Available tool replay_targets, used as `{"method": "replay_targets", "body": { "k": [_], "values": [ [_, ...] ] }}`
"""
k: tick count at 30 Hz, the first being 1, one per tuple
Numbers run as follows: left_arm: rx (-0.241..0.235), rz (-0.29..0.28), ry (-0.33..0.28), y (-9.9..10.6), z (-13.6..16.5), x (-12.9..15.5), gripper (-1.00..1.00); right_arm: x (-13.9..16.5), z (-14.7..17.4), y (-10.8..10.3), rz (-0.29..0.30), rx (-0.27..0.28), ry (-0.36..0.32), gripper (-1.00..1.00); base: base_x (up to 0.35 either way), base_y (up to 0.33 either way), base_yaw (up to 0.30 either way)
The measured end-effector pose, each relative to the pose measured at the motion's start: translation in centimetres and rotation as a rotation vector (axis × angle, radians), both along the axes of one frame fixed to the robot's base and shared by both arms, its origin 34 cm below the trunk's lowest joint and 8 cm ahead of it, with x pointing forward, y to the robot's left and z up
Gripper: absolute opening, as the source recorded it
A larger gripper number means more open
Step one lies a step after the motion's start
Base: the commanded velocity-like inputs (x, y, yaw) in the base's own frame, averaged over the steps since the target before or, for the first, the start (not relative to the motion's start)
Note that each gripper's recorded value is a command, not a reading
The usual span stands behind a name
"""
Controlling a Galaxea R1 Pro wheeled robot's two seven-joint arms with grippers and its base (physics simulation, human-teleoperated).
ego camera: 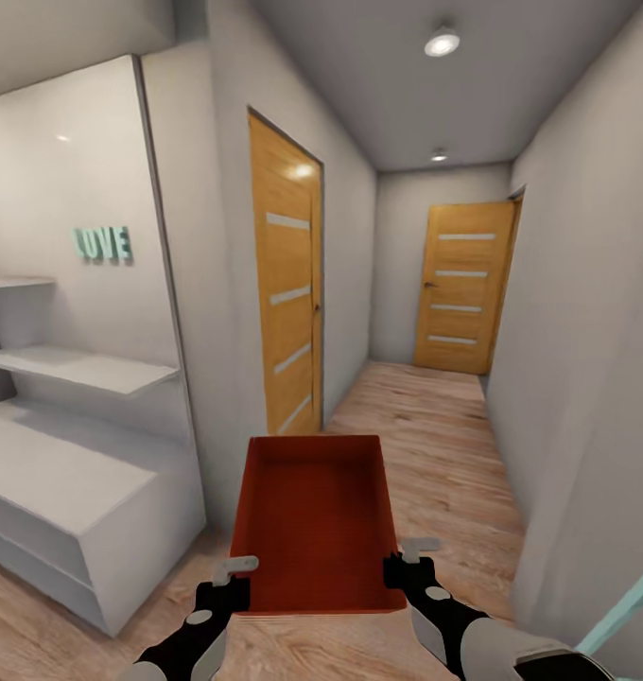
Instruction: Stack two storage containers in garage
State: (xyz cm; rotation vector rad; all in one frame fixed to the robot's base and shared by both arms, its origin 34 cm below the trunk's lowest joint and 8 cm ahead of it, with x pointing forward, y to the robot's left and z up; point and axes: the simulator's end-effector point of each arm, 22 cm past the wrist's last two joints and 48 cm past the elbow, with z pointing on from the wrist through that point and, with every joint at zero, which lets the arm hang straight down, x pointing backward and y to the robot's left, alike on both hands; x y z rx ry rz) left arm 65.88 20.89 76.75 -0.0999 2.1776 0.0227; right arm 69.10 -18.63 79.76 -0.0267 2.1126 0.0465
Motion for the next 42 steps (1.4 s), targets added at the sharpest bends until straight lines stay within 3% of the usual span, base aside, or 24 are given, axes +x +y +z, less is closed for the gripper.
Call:
{"method": "replay_targets", "body": {
  "k": [17,26,42],
  "values": [
    [0.001,-0.002,0.001,0.01,0.04,0.06,-1.00,0.01,-0.01,-0.01,-0.001,0.001,0.000,-1.00,0.282,0.045,-0.279],
    [0.001,-0.001,0.001,0.01,-0.01,0.06,-1.00,0.03,-0.04,0.00,-0.001,0.001,0.001,-1.00,0.033,0.000,-0.268],
    [0.000,-0.001,0.000,0.03,0.03,0.03,-1.00,0.00,0.01,0.02,-0.001,0.001,0.000,-1.00,0.250,0.000,-0.019]
  ]
}}
